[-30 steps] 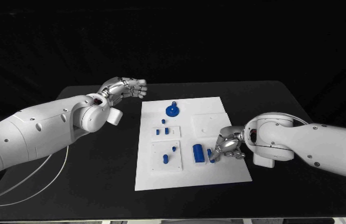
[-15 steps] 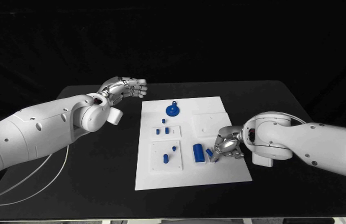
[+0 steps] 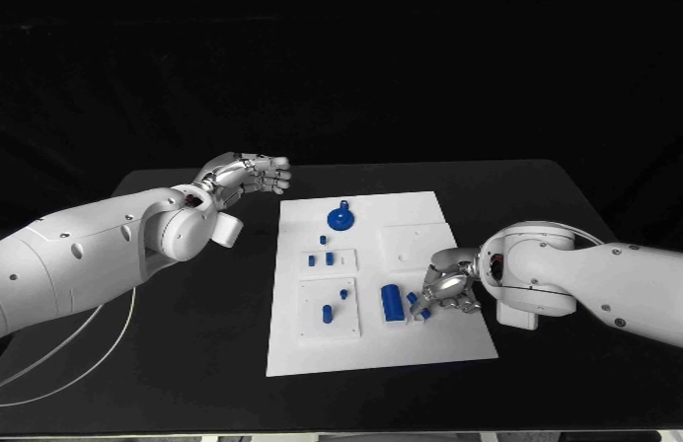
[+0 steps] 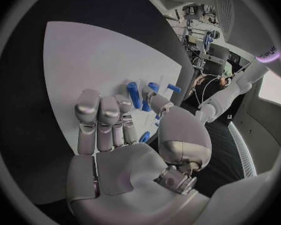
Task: Assemble the parts on the task board
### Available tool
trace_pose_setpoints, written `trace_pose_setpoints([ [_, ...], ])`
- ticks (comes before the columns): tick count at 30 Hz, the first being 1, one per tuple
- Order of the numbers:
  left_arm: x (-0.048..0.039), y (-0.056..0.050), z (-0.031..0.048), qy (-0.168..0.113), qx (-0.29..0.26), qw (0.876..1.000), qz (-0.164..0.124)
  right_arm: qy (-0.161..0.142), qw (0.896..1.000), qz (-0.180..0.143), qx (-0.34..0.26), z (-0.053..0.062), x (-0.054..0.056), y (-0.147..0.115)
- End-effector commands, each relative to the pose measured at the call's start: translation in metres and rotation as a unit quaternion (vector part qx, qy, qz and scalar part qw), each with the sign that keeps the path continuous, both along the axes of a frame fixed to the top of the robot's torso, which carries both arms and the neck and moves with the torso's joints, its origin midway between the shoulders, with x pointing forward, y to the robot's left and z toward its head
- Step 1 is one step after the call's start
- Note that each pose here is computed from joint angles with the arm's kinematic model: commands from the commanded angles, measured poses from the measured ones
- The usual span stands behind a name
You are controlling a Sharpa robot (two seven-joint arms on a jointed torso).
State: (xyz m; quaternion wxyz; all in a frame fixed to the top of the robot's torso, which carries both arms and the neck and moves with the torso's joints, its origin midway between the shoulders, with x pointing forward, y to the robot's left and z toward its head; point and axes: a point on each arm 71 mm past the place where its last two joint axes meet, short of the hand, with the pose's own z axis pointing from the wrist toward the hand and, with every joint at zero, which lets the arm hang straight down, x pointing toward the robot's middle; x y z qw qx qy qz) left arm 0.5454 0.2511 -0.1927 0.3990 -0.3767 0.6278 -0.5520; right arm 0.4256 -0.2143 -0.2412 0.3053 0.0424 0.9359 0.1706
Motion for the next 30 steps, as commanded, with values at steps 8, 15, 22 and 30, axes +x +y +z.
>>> trace_pose_setpoints([
  [8,-0.0004,-0.0014,0.0006,0.0,-0.006,1.0,-0.006,0.0,1.0,0.006,0.009,0.0011,-0.0036,0.0002],
  [15,-0.0004,-0.0014,0.0006,0.0,-0.006,1.0,-0.006,0.0,1.0,0.004,0.011,0.0021,-0.005,-0.0021],
  [22,-0.0003,-0.0009,0.0005,0.0,-0.005,1.0,-0.005,0.0,1.0,0.007,0.012,0.0023,-0.0048,-0.0013],
  [30,-0.0003,-0.001,0.0004,0.001,-0.005,1.0,-0.006,0.002,1.0,0.009,0.011,0.002,-0.0047,-0.001],
])
